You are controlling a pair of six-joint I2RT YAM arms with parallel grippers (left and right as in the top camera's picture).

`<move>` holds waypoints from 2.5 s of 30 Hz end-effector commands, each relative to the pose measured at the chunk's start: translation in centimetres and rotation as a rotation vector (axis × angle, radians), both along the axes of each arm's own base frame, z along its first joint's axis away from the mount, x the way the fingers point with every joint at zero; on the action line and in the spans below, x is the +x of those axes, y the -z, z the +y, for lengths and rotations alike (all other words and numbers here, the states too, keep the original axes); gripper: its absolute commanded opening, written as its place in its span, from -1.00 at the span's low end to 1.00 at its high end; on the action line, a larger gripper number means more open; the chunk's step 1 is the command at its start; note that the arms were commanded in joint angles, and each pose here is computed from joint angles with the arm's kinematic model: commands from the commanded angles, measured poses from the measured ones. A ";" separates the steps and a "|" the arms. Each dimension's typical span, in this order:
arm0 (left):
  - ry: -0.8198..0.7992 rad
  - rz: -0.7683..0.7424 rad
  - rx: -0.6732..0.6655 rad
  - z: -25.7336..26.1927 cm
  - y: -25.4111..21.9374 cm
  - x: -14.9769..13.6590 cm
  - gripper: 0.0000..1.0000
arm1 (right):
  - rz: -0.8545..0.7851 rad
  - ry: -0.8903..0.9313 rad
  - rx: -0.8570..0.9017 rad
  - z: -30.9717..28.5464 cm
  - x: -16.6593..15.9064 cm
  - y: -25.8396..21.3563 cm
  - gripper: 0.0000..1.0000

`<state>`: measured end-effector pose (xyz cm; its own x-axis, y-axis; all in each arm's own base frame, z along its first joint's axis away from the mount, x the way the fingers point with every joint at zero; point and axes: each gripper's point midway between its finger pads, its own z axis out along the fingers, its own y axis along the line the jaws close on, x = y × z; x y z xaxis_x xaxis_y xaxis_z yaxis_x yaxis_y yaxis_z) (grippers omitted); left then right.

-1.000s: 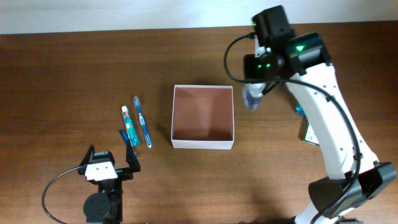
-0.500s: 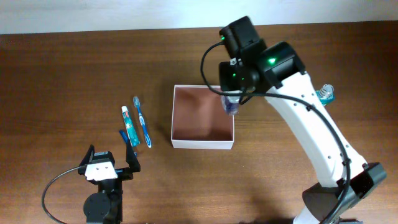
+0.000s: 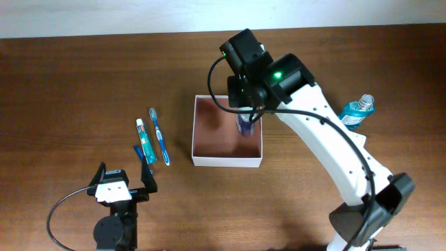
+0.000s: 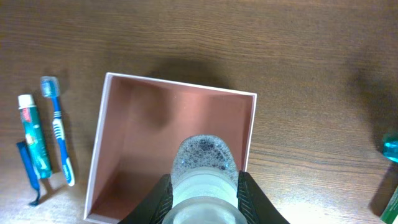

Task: Pack container
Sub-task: 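Lift the soap bottle and carry it left over the box, then lower the soap bottle into the box and open the right gripper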

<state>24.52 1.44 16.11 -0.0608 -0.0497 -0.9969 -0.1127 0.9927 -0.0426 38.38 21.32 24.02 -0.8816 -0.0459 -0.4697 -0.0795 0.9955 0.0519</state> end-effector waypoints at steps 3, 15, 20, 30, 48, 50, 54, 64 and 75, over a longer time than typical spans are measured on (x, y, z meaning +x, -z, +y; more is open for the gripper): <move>-0.017 -0.007 -0.013 0.3 0.0 0.0 0.99 | -0.033 0.068 -0.031 -0.5 1.2 0.3 -0.46; -0.017 -0.007 -0.012 0.3 0.0 0.0 0.99 | 0.017 0.097 -0.073 -0.3 2.1 3.5 -0.47; -0.017 -0.007 -0.012 0.3 0.0 0.0 0.99 | 0.016 0.135 -0.103 -0.7 2.6 4.4 -0.46; -0.017 -0.007 -0.013 0.3 0.0 0.0 0.99 | 0.021 0.158 -0.115 -0.8 2.9 5.2 -0.46; -0.017 -0.007 -0.013 0.3 0.0 0.0 0.99 | 0.065 0.227 -0.137 -3.0 4.3 7.5 -0.46; -0.017 -0.007 -0.012 0.3 0.0 0.0 0.99 | 0.066 0.237 -0.137 -3.4 4.5 7.5 -0.46; -0.017 -0.007 -0.012 0.3 0.0 0.0 0.99 | 0.053 0.229 -0.137 -3.7 5.1 7.4 -0.46; -0.017 -0.007 -0.013 0.3 0.0 0.0 0.99 | 0.016 0.173 -0.139 -3.1 6.2 7.3 -0.46; -0.017 -0.007 -0.013 0.3 0.0 0.0 0.99 | 0.008 0.121 -0.161 -3.0 6.4 7.2 -0.46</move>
